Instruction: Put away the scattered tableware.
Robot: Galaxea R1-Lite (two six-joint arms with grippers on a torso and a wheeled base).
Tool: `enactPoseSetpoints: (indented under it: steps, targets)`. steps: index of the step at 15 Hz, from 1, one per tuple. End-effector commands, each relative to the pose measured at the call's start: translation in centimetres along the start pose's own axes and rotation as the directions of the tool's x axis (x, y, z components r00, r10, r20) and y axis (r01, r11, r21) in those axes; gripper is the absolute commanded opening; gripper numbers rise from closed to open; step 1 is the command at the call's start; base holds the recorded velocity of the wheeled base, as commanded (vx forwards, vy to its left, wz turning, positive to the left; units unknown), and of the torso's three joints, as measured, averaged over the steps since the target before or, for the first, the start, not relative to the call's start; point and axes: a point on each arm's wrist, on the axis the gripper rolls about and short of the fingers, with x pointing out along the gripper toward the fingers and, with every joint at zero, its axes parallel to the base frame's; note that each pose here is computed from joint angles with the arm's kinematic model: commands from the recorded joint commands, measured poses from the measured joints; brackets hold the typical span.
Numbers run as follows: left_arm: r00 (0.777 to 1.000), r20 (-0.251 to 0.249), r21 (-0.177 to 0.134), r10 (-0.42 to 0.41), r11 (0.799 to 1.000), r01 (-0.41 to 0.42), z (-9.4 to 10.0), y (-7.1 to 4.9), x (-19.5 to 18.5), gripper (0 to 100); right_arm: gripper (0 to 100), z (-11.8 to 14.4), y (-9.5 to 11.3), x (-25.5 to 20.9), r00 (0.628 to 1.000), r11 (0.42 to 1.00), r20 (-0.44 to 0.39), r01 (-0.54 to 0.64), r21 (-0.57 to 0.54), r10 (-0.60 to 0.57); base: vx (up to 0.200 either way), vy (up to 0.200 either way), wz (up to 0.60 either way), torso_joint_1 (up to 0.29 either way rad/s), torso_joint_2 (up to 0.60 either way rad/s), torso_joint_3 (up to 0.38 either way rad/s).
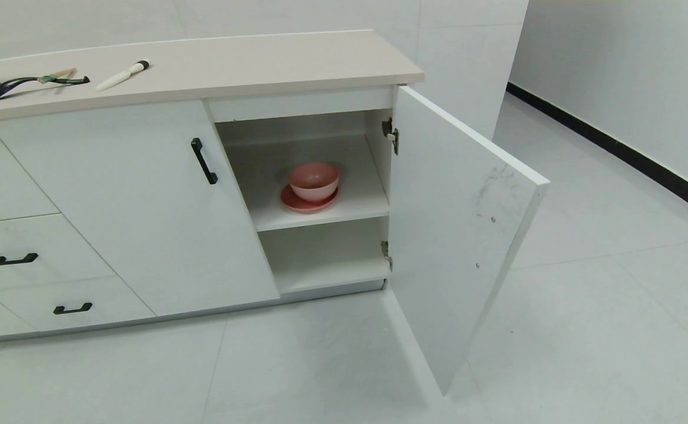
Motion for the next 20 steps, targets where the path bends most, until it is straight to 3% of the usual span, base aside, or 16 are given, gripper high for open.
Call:
enactPoseSetpoints:
  steps: [1,5,7,8,10,11,14,20]
  targets:
    - [1.0,-0.001,-0.002,-0.001,1.0,0.001,0.0,0.0,0.0,100,0,-4.5,-0.8,9.0,0.969,0.979,-0.136,-0.201,0.034,0.204,0.0,0.0,0.0,0.0,0.0,0.0]
    - [1.0,-0.002,0.003,0.001,1.0,-0.001,0.0,0.0,0.0,100,0,-4.7,-2.2,16.2,0.974,0.978,-0.087,-0.207,0.011,0.207,0.0,0.0,0.0,0.0,0.0,0.0]
    - [1.0,-0.002,0.004,0.002,1.0,-0.002,0.0,0.0,0.0,100,0,-6.1,-2.4,18.3,0.969,0.971,-0.063,-0.24,0.005,0.24,0.0,0.0,0.0,0.0,0.0,0.0]
    - [1.0,-0.001,-0.013,0.002,1.0,-0.002,0.0,0.0,0.0,100,0,-7.5,-2.6,20.4,0.957,0.959,-0.061,-0.283,0.007,0.283,0.0,0.0,0.0,0.0,0.0,0.0]
    - [1.0,-0.001,-0.013,0.002,1.0,-0.002,0.0,0.0,0.0,100,0,-7.7,-3.1,22.2,0.961,0.962,-0.039,-0.275,-0.006,0.274,0.0,0.0,0.0,0.0,0.0,0.0]
    - [1.0,-0.001,-0.003,0.002,1.0,-0.002,0.0,0.0,0.0,100,0,-8.9,-4.5,25.8,0.969,0.969,-0.011,-0.247,-0.027,0.247,0.0,0.0,0.0,0.0,0.0,0.0]
    - [1.0,-0.001,-0.008,0.002,1.0,-0.002,0.0,0.0,0.0,100,0,-10.4,-4.8,28.7,0.967,0.967,0.012,-0.254,-0.038,0.254,0.0,0.0,0.0,0.0,0.0,0.0]
    - [1.0,-0.001,-0.016,0.005,1.0,-0.005,0.0,0.0,0.0,100,0,-9.9,-3.2,29.6,0.95,0.951,0.051,-0.307,-0.042,0.309,0.0,0.0,0.0,0.0,0.0,0.0]
